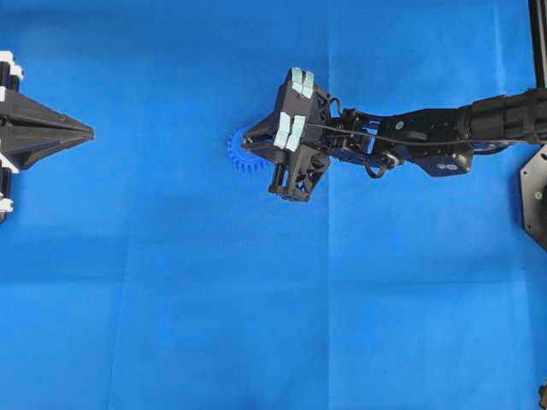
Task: Insert the shaft placed at a random location into the center hole of the small gear at another random location.
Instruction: 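Open the right gripper and raise it away from the gear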
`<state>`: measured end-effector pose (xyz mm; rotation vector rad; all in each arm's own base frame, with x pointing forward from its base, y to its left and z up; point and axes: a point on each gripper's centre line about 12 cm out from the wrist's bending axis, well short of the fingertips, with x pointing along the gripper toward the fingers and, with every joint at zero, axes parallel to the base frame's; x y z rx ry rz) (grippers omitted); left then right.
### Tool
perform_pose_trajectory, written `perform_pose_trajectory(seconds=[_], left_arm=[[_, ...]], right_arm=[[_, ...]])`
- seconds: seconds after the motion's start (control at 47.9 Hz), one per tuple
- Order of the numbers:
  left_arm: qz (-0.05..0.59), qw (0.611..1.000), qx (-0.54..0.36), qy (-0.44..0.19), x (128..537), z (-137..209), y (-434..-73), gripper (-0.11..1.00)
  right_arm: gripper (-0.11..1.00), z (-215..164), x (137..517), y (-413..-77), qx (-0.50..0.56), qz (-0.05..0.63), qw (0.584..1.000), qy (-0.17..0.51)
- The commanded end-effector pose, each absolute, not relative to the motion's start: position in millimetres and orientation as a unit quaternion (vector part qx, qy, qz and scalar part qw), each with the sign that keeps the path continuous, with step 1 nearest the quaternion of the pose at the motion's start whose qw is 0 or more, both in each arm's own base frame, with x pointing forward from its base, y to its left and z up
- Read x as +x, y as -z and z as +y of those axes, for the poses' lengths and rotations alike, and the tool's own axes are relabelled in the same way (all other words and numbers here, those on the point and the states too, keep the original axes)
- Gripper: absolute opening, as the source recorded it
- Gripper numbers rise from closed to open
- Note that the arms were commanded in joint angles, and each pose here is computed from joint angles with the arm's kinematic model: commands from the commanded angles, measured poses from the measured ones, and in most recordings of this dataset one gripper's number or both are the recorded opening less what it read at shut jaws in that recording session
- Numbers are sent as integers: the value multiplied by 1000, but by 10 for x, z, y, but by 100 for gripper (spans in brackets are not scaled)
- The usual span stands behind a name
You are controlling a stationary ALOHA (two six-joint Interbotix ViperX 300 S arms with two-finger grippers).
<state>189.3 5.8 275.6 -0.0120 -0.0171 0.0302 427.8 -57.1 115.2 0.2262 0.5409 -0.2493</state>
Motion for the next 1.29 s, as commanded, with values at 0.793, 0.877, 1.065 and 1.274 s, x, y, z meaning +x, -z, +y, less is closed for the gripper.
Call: perform_pose_trajectory(seconds=[0.793,0.877,1.065,1.274], left_arm=[[-15,1000,-6,-16,1906,61,-2799,0],[-14,1000,-6,-16,1906,61,-2792,0],[-15,1000,-6,-16,1906,61,-2799,0],[-15,1000,-6,-16,1906,61,-2799,0]], right_arm=[[72,-562,4211,-1970,112,178,971,114],[72,-555,4180,-2108,113,166,973,112],[72,-545,4144,-2230,112,159,975,108],[72,-535,4104,-2198,113,169,973,107]])
